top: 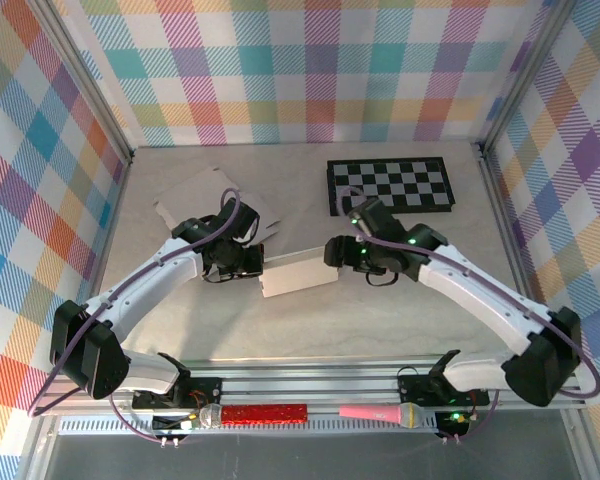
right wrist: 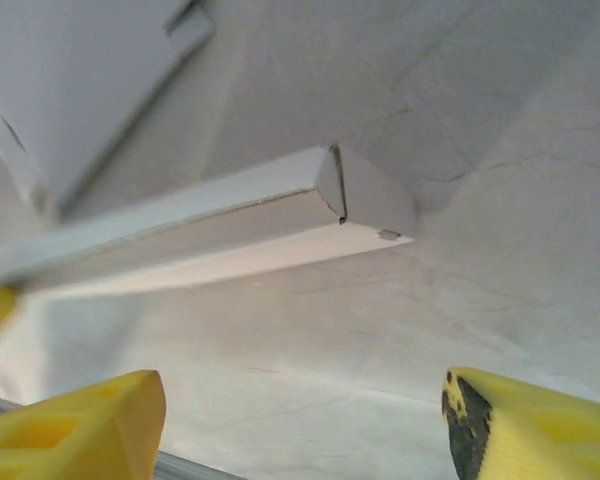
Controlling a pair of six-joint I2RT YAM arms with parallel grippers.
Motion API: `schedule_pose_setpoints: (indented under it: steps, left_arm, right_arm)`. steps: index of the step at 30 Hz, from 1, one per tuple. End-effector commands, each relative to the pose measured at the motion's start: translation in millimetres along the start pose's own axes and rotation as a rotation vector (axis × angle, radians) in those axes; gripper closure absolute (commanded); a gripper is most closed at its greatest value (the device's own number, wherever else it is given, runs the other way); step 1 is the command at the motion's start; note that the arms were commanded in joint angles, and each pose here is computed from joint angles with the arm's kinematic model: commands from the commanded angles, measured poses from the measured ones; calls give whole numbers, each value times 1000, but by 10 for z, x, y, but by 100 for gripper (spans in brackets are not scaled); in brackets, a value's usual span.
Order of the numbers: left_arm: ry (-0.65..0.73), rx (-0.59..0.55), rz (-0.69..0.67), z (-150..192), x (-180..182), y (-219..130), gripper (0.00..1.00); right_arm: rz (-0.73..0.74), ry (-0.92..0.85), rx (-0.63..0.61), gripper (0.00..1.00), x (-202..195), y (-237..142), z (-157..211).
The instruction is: Fold the paper box
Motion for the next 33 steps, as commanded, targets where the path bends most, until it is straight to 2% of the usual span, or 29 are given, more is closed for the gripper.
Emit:
schedule_pose_setpoints:
  steps: [1,6,11,16,23,26,33]
  left_arm:
    - [-1,73,-37,175,67,44,100]
    - [2,72,-33,160,49,40,100]
    - [2,71,-34,150,44,44,100]
    - [2,72,-31,143,32,47,100]
    - [4,74,-32,147,21,46,100]
    - [0,69,-26,147,9,34,100]
    - [-78,-19,38,98,-70,-224,73]
  right_arm:
    - [-94,404,46,24,-14,43,-18]
    - [-247,730,72,21,81,238,-181]
    - [-268,869,97,23,104,409,-213]
    - [-233,907,118,32,-4,583,-147]
    - [-153,911,123,54,-245,723,-52]
    - [-102,904,134,57,-353,763,23]
    - [-23,893,147,68,-557,818,145]
Point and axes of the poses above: each hand's point on the last joint's axis, 136 mm out from that joint toward the fingers, its own y axis out along the fingers, its own x axis along the line the jaws close on, z = x × y, the point moved 3 cm from there along -y, back along the fingers, and after that the axes turned 10 degrees about y, right-handed, at the moved point
